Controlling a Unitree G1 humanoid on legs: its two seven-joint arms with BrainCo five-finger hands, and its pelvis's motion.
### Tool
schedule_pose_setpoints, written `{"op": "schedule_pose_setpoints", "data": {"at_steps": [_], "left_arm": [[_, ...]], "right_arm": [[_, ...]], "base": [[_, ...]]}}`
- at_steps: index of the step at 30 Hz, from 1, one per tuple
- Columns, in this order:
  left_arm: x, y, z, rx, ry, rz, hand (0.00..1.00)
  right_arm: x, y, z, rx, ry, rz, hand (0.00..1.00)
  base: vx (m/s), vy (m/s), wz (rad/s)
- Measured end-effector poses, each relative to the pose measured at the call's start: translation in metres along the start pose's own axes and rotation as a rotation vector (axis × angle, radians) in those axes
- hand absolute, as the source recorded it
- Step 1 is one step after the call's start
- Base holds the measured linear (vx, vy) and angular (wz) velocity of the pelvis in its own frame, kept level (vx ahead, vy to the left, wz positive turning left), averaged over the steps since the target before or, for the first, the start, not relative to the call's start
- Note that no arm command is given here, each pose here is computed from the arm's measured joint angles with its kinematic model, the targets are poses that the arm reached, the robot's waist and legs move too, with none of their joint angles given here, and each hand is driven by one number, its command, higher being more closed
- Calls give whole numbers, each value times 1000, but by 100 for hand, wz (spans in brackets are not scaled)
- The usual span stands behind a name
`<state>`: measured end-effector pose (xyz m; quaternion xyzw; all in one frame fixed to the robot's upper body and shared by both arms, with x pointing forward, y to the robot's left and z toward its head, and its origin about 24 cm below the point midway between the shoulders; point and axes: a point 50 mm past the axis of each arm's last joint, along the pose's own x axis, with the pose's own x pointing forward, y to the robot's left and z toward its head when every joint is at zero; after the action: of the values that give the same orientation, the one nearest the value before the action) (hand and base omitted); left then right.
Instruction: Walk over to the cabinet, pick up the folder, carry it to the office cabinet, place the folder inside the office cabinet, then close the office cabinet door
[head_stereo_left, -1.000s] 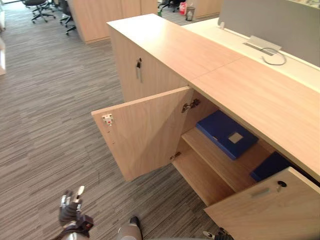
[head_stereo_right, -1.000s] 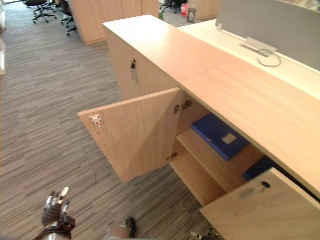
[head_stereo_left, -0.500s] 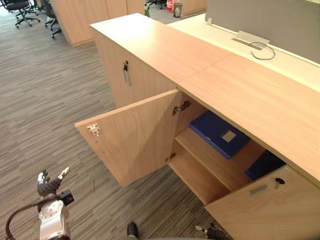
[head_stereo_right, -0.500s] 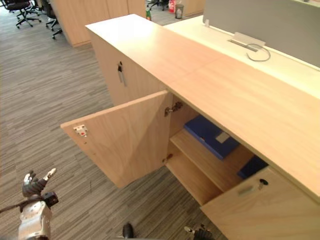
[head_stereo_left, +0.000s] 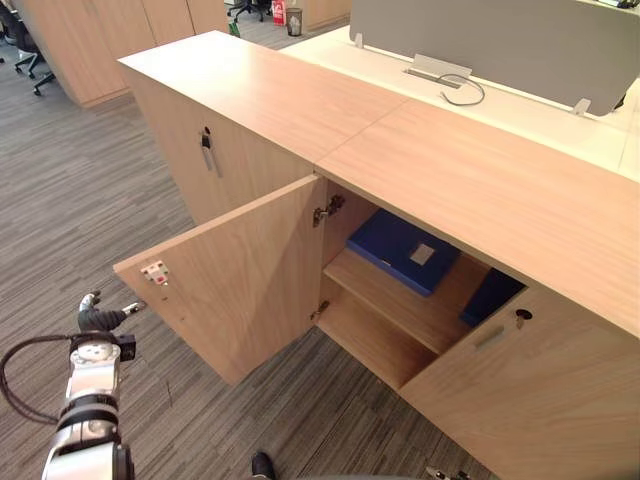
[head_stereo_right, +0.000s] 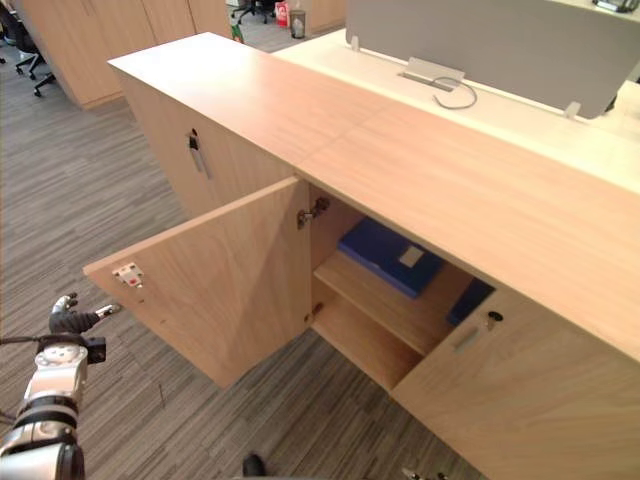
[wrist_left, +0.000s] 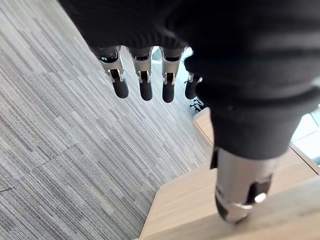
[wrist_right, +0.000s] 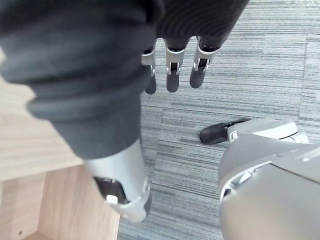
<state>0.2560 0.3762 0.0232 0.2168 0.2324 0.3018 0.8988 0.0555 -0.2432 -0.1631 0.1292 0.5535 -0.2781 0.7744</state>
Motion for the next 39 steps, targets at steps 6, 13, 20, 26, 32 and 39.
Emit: {"op": "schedule_pose_setpoints", "data": {"at_steps": [6,13,20,26,32,39], "left_arm": [[5,-9,-1,116,42,-49,0],[8,-21,12,229,11,-101,0],[-29,-75,25,493,-255,-370,0],[-118,-147,21,475,-543,-750,0],[-221,-206,19,359,-739,-1197,0],[-260,-221,35,217,-840,-1359,0]], "right_arm": [[1,-2,6,26,-9,4,0],[1,4,4,25,-3,15,0],[-1,16,-13,-16,26,48,0],[-2,24,-19,-46,31,58,0],[-3,36,-19,-120,14,96,0],[-3,36,-19,-180,15,99,0]], "base": [[43,-2,-10],[-61,23,-4],[-117,63,10],[-60,25,29],[12,2,-2],[64,-43,-9]]}}
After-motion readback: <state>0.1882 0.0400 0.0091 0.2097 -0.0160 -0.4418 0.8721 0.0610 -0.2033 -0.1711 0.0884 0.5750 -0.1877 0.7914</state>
